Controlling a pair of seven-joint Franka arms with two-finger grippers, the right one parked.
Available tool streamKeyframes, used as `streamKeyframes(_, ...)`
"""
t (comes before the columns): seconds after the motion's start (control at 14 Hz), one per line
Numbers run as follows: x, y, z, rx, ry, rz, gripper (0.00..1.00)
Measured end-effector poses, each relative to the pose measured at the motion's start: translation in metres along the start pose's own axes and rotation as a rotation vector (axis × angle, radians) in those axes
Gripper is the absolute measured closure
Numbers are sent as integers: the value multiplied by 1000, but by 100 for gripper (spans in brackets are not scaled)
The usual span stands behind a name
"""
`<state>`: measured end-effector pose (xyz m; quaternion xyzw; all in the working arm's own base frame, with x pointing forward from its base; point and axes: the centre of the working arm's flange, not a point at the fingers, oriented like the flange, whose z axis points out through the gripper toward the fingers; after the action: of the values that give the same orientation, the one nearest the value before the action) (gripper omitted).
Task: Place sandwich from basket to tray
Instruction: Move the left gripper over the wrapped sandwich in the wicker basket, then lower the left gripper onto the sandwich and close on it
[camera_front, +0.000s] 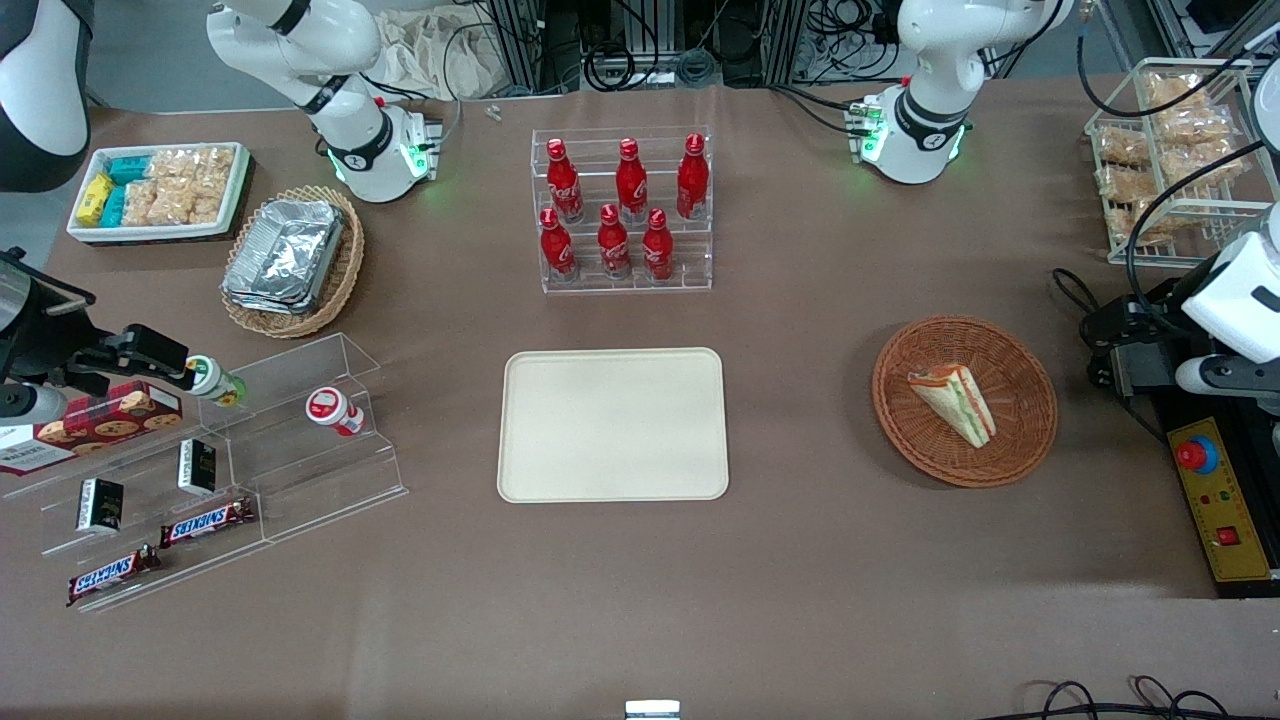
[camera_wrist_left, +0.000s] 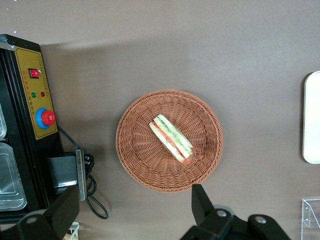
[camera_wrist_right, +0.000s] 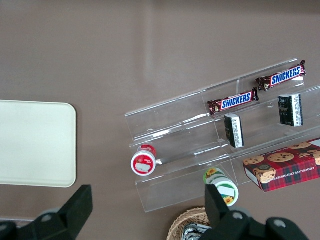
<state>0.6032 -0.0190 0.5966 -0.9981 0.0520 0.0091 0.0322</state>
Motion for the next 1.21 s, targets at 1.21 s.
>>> streamKeyframes(1.21, -15, 44, 202, -25, -87, -347, 1)
